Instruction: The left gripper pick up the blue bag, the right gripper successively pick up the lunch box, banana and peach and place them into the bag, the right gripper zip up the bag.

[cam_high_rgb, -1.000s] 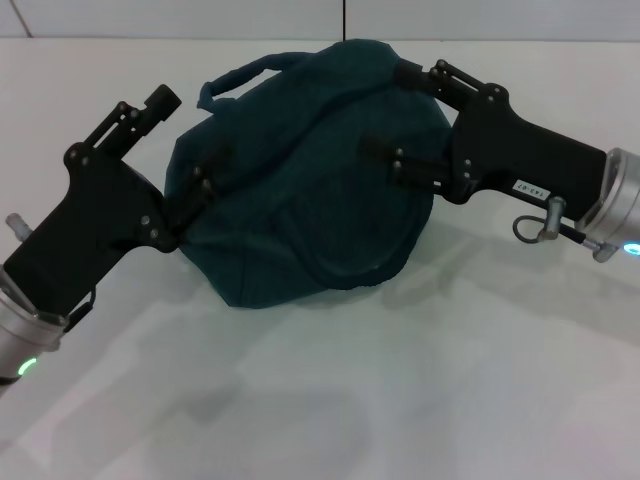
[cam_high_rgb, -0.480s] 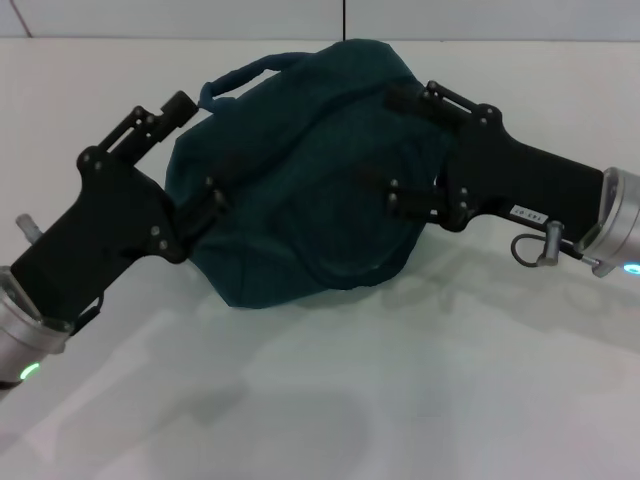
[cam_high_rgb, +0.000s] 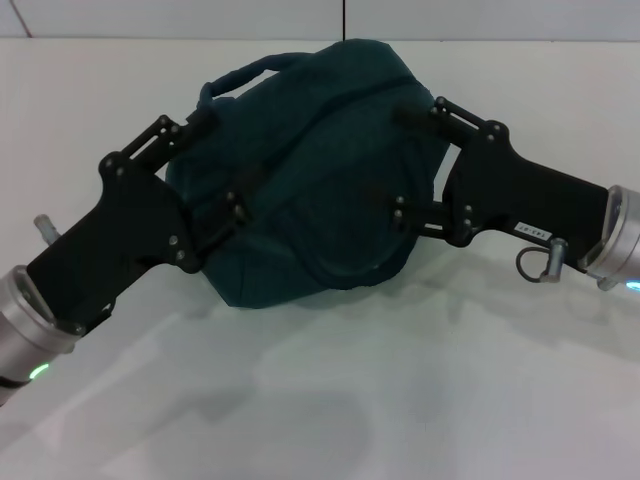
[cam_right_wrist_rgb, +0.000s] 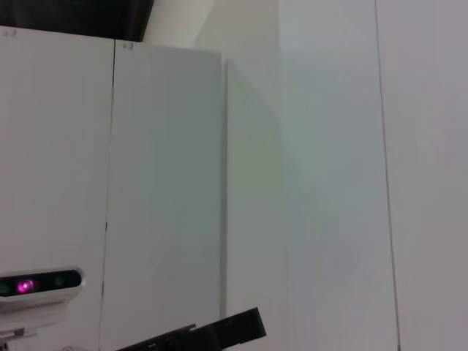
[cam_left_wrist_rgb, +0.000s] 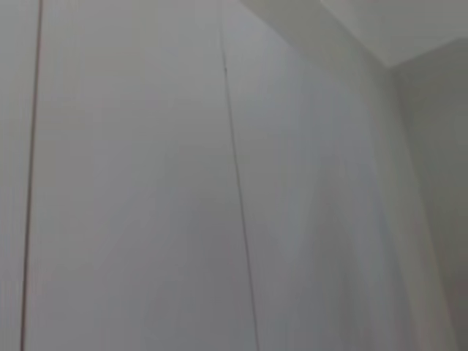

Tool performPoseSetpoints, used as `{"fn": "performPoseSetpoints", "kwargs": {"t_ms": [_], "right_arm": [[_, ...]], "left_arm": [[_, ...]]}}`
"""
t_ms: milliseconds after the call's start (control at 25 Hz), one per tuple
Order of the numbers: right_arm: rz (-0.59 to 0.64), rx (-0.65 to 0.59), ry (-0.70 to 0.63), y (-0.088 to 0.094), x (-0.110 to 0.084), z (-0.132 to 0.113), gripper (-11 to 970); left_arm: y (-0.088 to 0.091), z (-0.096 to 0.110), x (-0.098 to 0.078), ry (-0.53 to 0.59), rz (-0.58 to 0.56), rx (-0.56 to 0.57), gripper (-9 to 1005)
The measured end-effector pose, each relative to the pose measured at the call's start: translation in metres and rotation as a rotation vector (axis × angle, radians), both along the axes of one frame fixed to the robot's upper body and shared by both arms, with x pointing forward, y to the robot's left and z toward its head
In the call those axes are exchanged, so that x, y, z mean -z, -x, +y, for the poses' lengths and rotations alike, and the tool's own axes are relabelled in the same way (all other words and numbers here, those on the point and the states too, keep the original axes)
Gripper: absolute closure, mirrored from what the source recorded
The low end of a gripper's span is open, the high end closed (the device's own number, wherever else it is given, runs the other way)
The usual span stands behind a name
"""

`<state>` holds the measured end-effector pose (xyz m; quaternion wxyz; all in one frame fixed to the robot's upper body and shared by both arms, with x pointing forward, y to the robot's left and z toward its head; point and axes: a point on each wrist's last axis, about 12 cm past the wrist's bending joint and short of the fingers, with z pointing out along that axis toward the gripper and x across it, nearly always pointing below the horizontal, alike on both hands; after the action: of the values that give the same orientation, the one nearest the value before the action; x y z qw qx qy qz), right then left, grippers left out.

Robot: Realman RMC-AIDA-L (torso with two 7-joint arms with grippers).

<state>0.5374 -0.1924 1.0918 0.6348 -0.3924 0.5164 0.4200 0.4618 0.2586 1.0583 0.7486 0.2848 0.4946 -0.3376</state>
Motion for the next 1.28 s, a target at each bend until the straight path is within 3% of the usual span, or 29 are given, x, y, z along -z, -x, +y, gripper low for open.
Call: {"fn": "performPoseSetpoints", "kwargs": {"t_ms": [1280], "right_arm": [[-0.004, 0.003, -0.020, 0.0085, 0.0030, -0.0084, 88]], "left_arm": [[-0.0011, -0.0038, 0.0022, 0.002, 0.013, -0.011, 373]]}}
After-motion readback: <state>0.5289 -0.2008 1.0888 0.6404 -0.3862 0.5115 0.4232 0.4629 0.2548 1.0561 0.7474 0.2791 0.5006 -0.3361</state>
